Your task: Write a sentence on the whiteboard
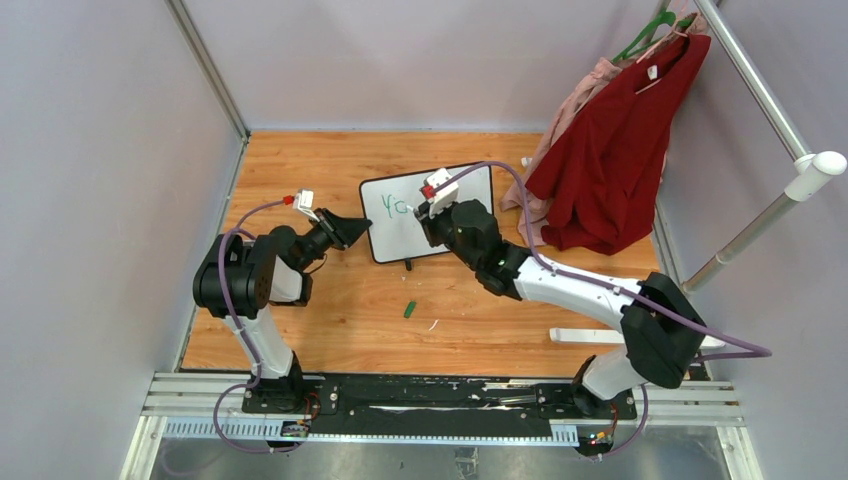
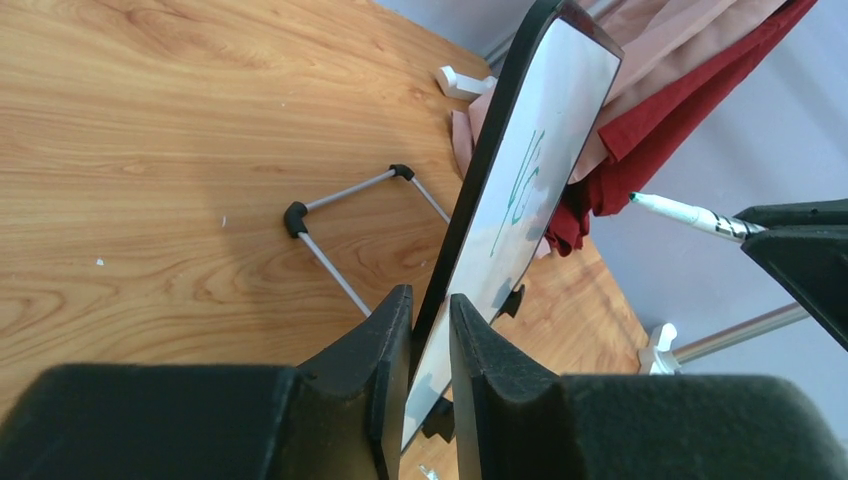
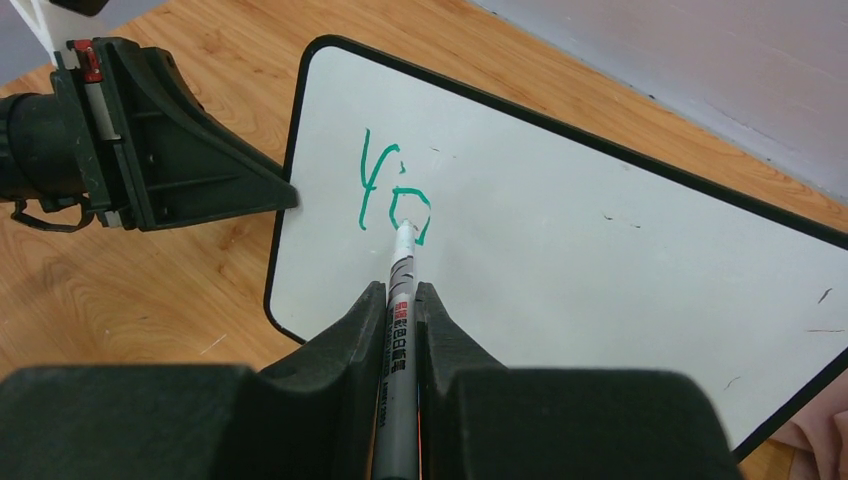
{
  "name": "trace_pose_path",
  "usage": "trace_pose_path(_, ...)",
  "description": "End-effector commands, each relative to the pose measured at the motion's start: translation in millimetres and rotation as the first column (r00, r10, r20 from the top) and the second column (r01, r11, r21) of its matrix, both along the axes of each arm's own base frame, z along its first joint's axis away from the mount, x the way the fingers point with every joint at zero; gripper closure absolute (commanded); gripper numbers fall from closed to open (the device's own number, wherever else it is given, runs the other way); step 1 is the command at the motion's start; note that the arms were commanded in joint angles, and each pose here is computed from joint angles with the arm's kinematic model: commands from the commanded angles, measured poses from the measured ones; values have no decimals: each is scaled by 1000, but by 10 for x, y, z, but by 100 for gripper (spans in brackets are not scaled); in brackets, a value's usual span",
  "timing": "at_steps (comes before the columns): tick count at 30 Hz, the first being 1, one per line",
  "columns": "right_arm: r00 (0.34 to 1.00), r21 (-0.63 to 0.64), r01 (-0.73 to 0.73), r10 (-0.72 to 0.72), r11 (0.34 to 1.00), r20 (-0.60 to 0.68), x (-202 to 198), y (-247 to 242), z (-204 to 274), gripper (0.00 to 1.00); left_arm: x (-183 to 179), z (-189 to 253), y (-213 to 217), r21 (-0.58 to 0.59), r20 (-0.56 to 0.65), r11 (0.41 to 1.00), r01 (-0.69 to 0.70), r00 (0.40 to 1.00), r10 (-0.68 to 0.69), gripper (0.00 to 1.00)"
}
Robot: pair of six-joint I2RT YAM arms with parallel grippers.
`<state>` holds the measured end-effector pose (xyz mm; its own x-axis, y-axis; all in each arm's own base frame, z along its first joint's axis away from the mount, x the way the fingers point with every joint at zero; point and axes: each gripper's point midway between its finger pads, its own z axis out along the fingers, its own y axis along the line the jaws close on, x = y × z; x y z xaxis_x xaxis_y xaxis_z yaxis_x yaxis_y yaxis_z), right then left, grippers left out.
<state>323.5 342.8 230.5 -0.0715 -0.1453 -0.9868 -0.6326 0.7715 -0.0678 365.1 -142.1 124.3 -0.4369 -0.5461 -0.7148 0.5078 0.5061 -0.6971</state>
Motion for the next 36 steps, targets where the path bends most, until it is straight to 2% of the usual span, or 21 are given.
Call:
trace_pose_path(1, 997, 41, 43, -45, 998, 55, 107, 71, 231, 100, 27, 87, 13, 5, 58, 1000, 2, 998, -2, 77)
trace_pose_path(6, 994, 31, 93, -94, 995, 48, 195, 54, 176, 100, 28, 92, 19, 8, 63, 1000, -4, 998, 3, 82)
trace_pose_path(14, 992, 10, 121, -121, 993, 34, 266, 74, 78, 100, 16, 55, 25, 12, 56, 1000, -8, 998, 8, 83)
trace_pose_path(19, 994, 15, 109, -109, 994, 28, 237, 80, 54, 100, 14, 74, 10, 7, 56, 1000, 4, 998, -5, 60)
trace_pose_path(22, 994, 17, 107, -108, 994, 29, 226, 66, 55, 100, 20, 83, 6, 4, 56, 1000, 8, 998, -8, 56)
trace_pose_path(36, 993, 22, 110, -111, 994, 32, 254, 90, 73, 100, -28, 91, -75, 3, 57, 999, 42, 998, -42, 70)
